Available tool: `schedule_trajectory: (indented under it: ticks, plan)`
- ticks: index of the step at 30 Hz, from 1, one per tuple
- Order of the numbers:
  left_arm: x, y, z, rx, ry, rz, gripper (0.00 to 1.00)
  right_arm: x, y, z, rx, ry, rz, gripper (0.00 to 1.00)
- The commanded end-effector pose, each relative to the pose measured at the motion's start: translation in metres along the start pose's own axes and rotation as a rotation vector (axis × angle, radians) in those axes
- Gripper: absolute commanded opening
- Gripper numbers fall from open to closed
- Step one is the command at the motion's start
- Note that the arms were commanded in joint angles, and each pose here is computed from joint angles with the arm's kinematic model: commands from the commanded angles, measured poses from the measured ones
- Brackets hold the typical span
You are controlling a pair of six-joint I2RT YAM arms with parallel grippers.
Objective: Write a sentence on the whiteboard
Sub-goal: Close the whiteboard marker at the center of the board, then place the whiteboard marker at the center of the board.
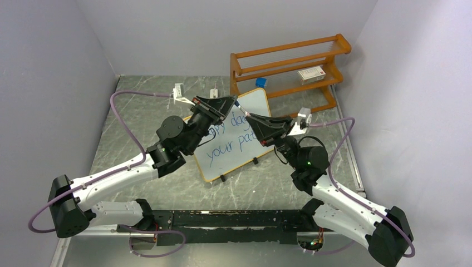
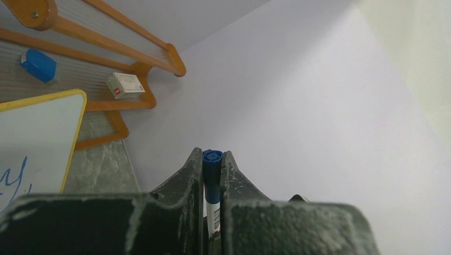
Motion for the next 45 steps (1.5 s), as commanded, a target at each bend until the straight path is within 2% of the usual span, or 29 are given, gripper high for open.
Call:
schedule_trajectory:
  ticks: [1,9,14,20,27,29,33,36,40,45]
  plan:
    - [0.045,-0.087,0.038,-0.085,0.034,0.476,0.05,-0.013,0.007,-0.005,0.028,-0.044,-0.011,0.0]
    - [0.029,-0.031,0.027,-0.21,0.096,0.306,0.05,-0.004,0.001,-0.009,0.049,-0.074,0.033,0.0]
    - [0.017,0.012,0.016,-0.265,0.091,0.193,0.32,0.004,-0.002,-0.013,0.075,-0.115,0.069,0.0]
    - [0.015,0.048,0.001,-0.357,0.105,0.091,0.46,0.015,-0.005,-0.027,0.122,-0.245,0.119,0.0]
    - [0.039,0.086,0.001,-0.568,0.229,-0.014,0.64,0.047,-0.015,-0.057,0.188,-0.578,0.232,0.0]
    - [0.05,0.097,0.005,-0.639,0.282,-0.043,0.73,0.059,-0.017,-0.063,0.189,-0.671,0.252,0.0]
    - [0.075,0.114,0.015,-0.762,0.359,-0.092,0.82,0.085,-0.025,-0.076,0.188,-0.85,0.285,0.0]
    - [0.093,0.122,0.026,-0.836,0.42,-0.11,0.88,0.103,-0.033,-0.085,0.201,-0.976,0.317,0.0]
    - [0.116,0.129,0.042,-0.916,0.494,-0.11,0.97,0.13,-0.051,-0.099,0.246,-1.17,0.421,0.0]
    - [0.146,0.138,0.06,-0.974,0.58,-0.136,0.98,0.157,-0.073,-0.114,0.202,-1.304,0.5,0.0]
Point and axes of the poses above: each gripper's point midway between its finger pads, its own x axis back along the fingers, its own z axis along the line the jaws close on, y = z × x, the point moved 8 cm from there along x, back along the fingers, and after that the axes turned 1 degree about x, right-handed, at the moved point
